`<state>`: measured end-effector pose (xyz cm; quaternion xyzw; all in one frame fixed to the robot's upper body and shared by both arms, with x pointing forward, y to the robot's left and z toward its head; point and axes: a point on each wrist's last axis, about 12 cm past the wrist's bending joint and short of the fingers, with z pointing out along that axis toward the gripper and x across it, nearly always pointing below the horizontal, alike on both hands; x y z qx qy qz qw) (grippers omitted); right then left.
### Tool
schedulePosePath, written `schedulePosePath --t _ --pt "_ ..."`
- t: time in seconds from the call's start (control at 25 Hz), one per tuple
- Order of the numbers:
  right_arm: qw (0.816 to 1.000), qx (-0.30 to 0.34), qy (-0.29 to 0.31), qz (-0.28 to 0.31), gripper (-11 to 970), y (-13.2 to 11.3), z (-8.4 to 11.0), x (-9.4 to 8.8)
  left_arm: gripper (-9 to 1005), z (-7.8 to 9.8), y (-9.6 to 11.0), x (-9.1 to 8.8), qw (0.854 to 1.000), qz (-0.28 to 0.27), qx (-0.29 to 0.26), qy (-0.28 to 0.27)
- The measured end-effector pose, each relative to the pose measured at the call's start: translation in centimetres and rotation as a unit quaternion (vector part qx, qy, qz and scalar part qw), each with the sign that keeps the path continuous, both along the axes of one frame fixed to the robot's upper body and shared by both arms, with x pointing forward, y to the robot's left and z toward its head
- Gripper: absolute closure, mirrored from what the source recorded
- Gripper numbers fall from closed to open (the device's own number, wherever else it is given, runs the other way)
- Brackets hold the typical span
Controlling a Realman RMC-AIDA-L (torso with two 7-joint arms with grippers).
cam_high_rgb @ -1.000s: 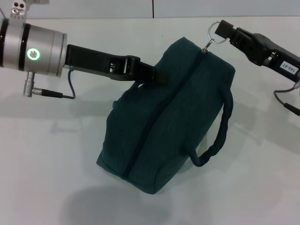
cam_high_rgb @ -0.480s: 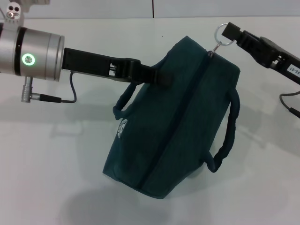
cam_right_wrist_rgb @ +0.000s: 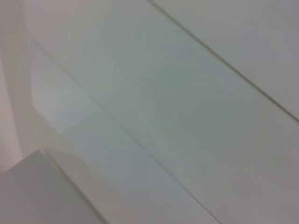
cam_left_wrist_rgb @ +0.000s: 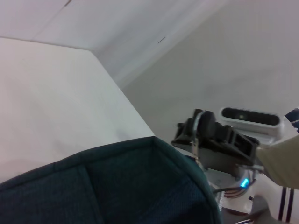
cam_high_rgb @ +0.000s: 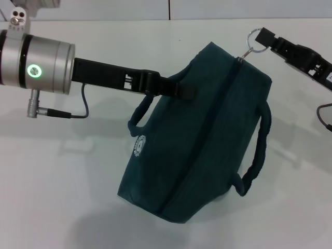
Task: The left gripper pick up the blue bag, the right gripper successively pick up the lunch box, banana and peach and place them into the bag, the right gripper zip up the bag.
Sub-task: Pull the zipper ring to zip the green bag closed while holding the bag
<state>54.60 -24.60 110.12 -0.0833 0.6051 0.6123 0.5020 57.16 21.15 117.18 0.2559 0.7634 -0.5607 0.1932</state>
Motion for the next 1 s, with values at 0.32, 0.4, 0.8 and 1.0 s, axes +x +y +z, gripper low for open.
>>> schedulePosePath --t 0.32,0.4,0.8,1.0 --pt "0.994 0.033 0.104 0.001 898 -0.7 -0.9 0.2 952 0.3 -0.6 -0.5 0.999 -0.014 -0.033 -0.007" --pt "0.992 0.041 0.123 0.001 898 -1.0 -1.0 0.1 952 0.2 -0.5 -0.5 0.999 -0.015 -0.033 -0.009" --pt "0.982 0.072 0.171 -0.021 896 -2.1 -1.7 0.0 952 -0.2 -0.8 -1.0 0.999 -0.033 -0.037 -0.016" --pt "0.981 0.063 0.182 -0.023 896 -2.1 -2.0 0.0 952 0.0 -0.8 -1.1 0.998 -0.038 -0.047 -0.02"
